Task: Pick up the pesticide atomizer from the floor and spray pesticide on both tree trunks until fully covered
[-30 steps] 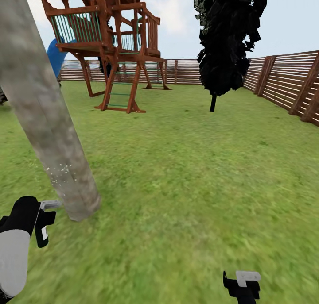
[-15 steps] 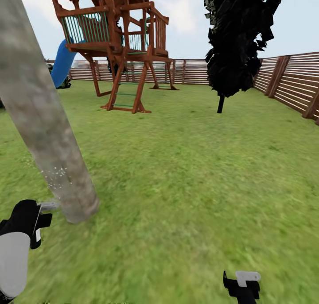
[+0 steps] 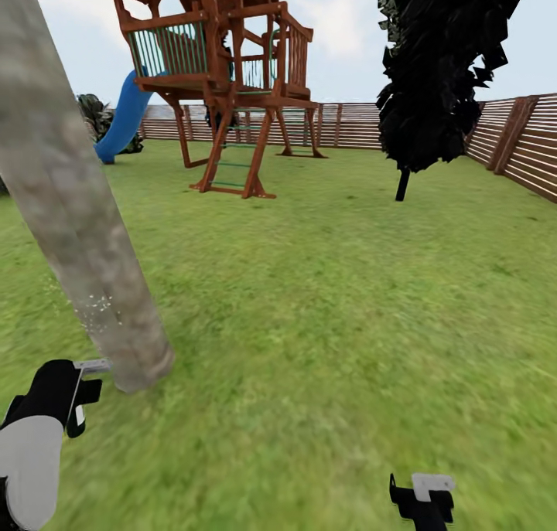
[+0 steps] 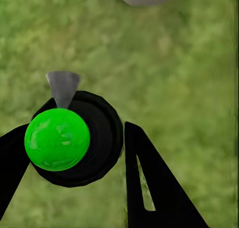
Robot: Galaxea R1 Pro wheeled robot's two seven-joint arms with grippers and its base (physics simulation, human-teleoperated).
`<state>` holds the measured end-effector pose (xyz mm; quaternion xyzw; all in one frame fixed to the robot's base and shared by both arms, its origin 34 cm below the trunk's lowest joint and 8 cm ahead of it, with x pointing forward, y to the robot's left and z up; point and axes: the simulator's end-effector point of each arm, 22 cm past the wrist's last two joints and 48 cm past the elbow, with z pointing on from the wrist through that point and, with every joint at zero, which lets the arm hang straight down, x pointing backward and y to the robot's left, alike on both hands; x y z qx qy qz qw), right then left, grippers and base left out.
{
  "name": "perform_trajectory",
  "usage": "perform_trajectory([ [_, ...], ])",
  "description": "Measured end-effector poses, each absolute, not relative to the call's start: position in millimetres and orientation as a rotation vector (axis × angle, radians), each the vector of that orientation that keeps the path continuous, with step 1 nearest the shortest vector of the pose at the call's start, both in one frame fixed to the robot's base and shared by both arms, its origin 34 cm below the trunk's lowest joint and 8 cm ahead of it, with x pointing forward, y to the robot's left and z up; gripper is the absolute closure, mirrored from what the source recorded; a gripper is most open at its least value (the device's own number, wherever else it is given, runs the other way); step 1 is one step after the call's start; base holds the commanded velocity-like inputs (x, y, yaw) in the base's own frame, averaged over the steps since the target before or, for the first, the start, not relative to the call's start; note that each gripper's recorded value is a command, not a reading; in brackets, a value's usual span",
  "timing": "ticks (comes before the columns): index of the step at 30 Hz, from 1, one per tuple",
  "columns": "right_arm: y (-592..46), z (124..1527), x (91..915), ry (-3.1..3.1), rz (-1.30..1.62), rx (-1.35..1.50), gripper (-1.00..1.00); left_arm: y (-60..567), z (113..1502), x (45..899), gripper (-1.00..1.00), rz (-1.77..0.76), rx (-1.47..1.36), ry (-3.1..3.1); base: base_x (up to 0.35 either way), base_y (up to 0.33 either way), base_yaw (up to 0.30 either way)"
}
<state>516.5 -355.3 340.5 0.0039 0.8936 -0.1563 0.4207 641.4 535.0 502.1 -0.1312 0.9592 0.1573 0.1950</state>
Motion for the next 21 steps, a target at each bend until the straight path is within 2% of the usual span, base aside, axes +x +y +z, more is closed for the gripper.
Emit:
perform_trajectory([
  [5, -354.4, 340.3, 516.5, 2.239, -0.390, 0.010, -1.00, 536.1, 500.7, 639.3, 1.00, 0.424, -0.398, 2.684, 0.244, -0.185, 0.053],
  [21, -354.2, 340.5, 516.9, 2.239, -0.390, 0.010, -1.00, 536.6, 497.7, 636.5, 1.00, 0.439, -0.392, 2.694, 0.127, -0.258, 0.273],
])
